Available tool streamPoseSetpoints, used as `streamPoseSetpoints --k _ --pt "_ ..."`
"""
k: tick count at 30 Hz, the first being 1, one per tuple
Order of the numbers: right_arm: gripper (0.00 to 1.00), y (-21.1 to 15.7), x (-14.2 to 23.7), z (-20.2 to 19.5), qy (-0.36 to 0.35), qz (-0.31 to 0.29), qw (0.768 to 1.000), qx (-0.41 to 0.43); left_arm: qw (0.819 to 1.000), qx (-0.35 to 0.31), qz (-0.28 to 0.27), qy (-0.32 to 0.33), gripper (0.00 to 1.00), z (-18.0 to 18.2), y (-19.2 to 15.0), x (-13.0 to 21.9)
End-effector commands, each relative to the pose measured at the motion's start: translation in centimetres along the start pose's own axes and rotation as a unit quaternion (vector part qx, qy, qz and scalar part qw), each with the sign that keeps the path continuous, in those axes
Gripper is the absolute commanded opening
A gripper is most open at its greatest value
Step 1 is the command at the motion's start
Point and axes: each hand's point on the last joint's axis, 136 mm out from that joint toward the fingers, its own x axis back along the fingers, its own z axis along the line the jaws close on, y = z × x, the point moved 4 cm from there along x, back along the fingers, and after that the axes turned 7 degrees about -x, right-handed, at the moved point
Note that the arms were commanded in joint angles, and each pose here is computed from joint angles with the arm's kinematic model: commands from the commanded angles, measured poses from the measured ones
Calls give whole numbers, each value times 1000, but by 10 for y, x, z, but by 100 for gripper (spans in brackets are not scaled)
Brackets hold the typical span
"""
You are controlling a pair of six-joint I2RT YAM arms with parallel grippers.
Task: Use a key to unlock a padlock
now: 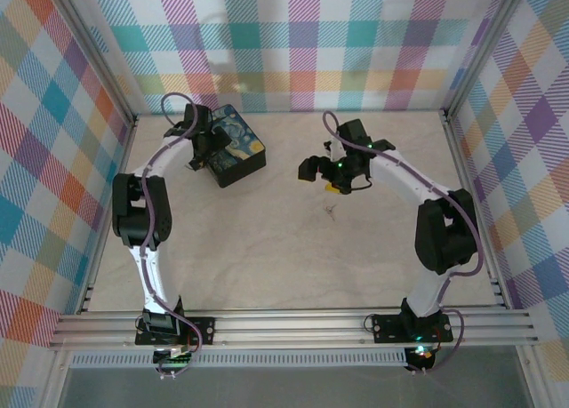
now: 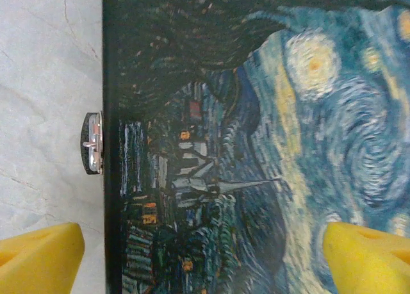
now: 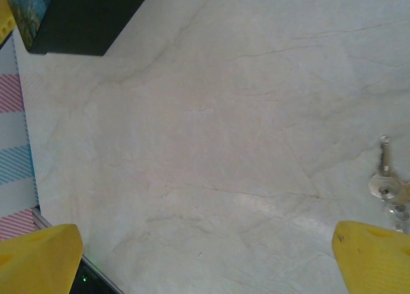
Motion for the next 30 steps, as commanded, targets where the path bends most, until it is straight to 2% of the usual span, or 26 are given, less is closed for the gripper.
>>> streamPoseSetpoints --k 1,10,14,17,19,21,26,30 --pt "100 -10 9 6 18 -2 1000 24 1000 -10 -11 -1 94 -13 0 4" --pt "100 -26 20 -4 2 3 1000 30 993 -100 29 -54 92 -73 -61 11" --pt "100 -32 34 -12 0 -5 1000 26 989 -105 60 -84 92 -103 -97 19" --pt "100 -34 45 -26 -3 -17 1000 11 981 -130 84 -117 93 -143 -137 29" --pt "100 -32 54 -36 -5 -27 1000 -4 975 -153 93 -134 94 -170 -152 40" --pt "100 -33 60 -40 -6 -34 999 -9 973 -169 89 -131 95 -178 -145 53" --pt "98 -39 65 -43 -6 -36 999 -8 963 -257 24 -70 96 -163 -81 87" --pt "95 -40 56 -45 8 -29 999 -31 944 -329 -29 -12 91 -137 -32 79"
